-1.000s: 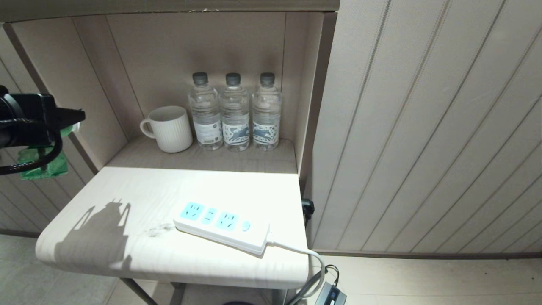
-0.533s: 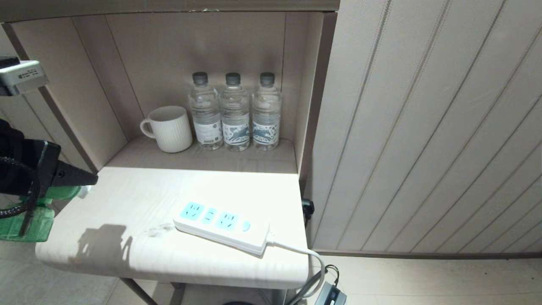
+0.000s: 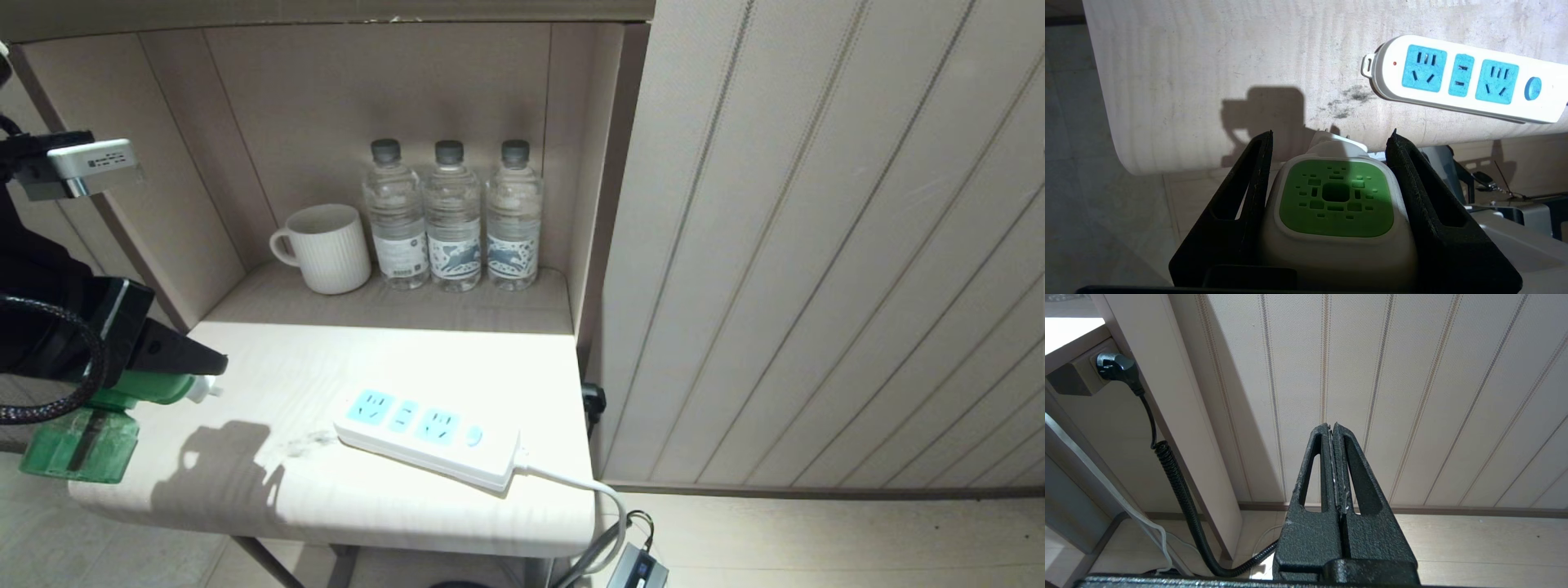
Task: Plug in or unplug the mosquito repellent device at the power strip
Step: Insert the plug into the socket
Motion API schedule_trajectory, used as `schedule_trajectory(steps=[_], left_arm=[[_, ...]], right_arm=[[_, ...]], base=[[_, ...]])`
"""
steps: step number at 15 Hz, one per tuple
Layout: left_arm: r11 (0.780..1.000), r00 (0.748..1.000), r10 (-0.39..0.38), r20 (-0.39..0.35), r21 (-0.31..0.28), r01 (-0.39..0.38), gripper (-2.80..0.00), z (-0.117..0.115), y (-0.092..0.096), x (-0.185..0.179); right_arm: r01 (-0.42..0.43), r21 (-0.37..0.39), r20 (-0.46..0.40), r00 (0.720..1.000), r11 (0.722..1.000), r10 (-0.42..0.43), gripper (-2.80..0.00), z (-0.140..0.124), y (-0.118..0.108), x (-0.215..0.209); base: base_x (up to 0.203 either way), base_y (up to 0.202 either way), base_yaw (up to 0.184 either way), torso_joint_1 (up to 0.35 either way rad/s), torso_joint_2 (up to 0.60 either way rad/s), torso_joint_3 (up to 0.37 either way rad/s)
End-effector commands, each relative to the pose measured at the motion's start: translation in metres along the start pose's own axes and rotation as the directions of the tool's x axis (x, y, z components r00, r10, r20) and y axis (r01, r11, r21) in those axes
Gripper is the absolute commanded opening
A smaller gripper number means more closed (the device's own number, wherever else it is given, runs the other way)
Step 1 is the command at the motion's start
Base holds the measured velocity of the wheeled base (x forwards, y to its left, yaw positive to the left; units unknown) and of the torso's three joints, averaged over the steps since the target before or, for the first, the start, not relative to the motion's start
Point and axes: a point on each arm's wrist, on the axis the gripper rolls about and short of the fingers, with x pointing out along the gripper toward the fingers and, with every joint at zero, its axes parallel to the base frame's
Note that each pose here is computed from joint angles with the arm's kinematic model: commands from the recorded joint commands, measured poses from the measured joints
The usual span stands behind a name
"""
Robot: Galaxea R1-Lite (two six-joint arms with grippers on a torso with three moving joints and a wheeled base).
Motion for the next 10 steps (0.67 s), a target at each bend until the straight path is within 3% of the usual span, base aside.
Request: schedule_trajectory(steps=[1, 10], left_arm=[[1.0, 1.0, 0.002, -0.008, 0.001, -0.002, -2.8, 0.0007, -0.0005, 0.0019], [1.0, 1.0, -0.002, -0.001, -0.012, 0.002, -2.8, 0.0037, -0.0014, 0.0044]], right_arm=[[0.0, 0.0, 0.001, 1.0, 1.0, 0.0, -2.8, 0.0001, 0.0, 0.0], [0.0, -0.001, 0.001, 1.0, 1.0, 0.0, -2.8, 0.0001, 0.0, 0.0]], base=[[0.0, 0.0, 0.0, 0.0, 0.0, 0.0], [0.0, 0.0, 0.0, 0.005, -0.01, -0.007]])
